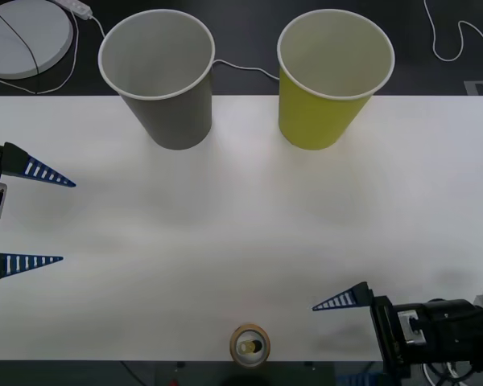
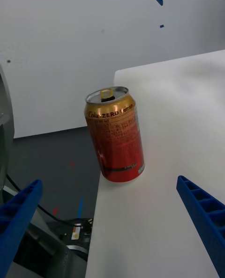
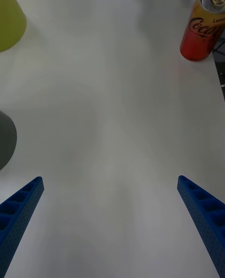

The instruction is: Put the can into the green bin and the plastic bottle into the gray bin

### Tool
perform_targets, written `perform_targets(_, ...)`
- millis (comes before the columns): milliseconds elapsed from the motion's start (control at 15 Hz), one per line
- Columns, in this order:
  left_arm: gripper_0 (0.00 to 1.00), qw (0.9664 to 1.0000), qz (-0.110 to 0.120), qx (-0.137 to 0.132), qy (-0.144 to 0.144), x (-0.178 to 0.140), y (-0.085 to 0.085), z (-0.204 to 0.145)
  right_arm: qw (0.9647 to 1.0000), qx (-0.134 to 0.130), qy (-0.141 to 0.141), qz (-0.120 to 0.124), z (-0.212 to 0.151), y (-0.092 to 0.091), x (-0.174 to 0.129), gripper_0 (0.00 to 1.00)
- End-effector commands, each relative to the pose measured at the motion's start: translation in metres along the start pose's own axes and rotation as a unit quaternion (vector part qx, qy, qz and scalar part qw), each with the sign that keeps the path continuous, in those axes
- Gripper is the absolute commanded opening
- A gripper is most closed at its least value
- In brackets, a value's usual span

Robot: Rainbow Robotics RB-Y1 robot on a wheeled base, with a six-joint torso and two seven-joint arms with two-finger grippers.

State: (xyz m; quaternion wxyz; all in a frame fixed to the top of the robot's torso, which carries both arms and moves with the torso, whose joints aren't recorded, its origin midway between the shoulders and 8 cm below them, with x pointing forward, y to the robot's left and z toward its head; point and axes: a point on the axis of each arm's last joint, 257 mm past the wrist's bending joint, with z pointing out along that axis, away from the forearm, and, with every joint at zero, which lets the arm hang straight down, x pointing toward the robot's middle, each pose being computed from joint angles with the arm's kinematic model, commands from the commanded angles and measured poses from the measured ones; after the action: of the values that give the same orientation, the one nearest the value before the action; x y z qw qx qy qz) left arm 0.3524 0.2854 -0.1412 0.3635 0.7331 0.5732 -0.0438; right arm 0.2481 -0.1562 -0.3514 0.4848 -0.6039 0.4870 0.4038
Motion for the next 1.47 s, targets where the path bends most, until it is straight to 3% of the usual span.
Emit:
perform_targets(67, 1.00, 1.0000, 0.000, 0.000, 0.000, 0.000, 0.000, 0.000, 0.9999, 0.007, -0.006, -0.007, 0.021, -0.001, 0.003, 1.00)
perform_targets(267, 1.00, 1.0000, 0.000, 0.000, 0.000, 0.000, 0.000, 0.000, 0.9995, 0.014, -0.003, -0.028, 0.040, -0.005, 0.007, 1.00)
perform_targets(400, 1.00, 1.0000, 0.000, 0.000, 0.000, 0.000, 0.000, 0.000, 0.9980, 0.027, 0.000, -0.057, 0.050, -0.012, 0.009, 1.00)
perform_targets(1467, 1.00, 1.0000, 0.000, 0.000, 0.000, 0.000, 0.000, 0.000, 0.9960, 0.044, -0.003, -0.078, 0.145, -0.013, 0.012, 1.00)
